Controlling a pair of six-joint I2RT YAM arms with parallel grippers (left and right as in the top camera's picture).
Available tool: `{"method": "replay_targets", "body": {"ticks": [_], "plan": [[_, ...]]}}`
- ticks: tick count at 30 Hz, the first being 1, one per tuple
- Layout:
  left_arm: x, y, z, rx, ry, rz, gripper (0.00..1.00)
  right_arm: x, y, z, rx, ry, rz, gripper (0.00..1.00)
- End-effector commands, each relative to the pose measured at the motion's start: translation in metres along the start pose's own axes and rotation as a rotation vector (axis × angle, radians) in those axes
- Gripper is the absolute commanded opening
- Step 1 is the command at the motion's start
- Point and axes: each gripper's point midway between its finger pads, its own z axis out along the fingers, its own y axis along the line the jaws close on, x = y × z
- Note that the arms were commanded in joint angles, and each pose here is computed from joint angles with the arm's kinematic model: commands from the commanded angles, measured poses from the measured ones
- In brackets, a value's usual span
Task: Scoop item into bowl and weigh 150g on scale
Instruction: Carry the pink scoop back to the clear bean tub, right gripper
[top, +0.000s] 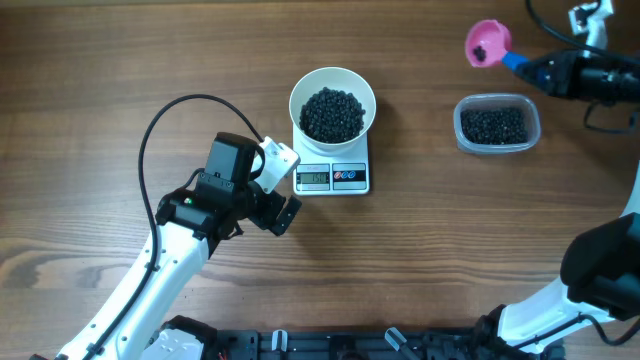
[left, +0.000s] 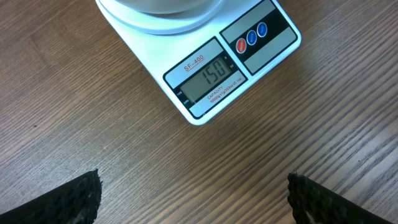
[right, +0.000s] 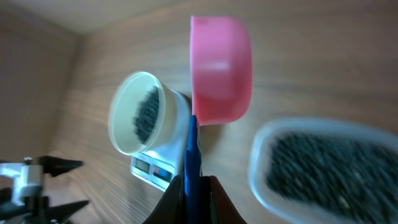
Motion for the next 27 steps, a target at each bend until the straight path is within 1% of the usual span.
{"method": "replay_targets", "body": {"ticks": [1, 3, 8, 14, 15, 18, 21, 22, 23, 27], "plan": [[0.003, 0.002, 0.002, -0.003, 0.009, -0.001, 1.00, 0.010, -0.031, -0.017, 0.256, 0.057, 0.040, 0.04], [0.003, 0.002, 0.002, -0.003, 0.009, -0.001, 1.00, 0.017, -0.044, -0.019, 0.356, 0.097, 0.059, 0.04], [0.003, 0.002, 0.002, -0.003, 0.009, -0.001, 1.00, 0.043, -0.062, -0.022, 0.721, 0.300, 0.006, 0.04], [0.003, 0.002, 0.002, -0.003, 0.009, -0.001, 1.00, 0.043, -0.052, -0.026, 1.044, 0.407, -0.134, 0.04], [0.003, 0.002, 0.002, -0.002, 0.009, -0.001, 1.00, 0.042, -0.047, -0.023, 1.062, 0.412, -0.165, 0.04], [0.003, 0.002, 0.002, -0.002, 0.009, -0.001, 1.00, 0.040, -0.038, -0.017, 1.074, 0.421, -0.206, 0.04], [0.003, 0.002, 0.002, -0.003, 0.009, -0.001, 1.00, 0.042, -0.035, -0.013, 1.058, 0.428, -0.210, 0.04], [0.003, 0.002, 0.002, -0.002, 0.009, -0.001, 1.00, 0.045, -0.031, -0.007, 1.013, 0.426, -0.202, 0.04], [0.003, 0.002, 0.002, -0.002, 0.009, -0.001, 1.00, 0.049, -0.024, 0.004, 0.931, 0.417, -0.168, 0.04], [0.003, 0.002, 0.002, -0.003, 0.009, -0.001, 1.00, 0.068, -0.007, 0.036, 0.631, 0.359, 0.119, 0.04]]}}
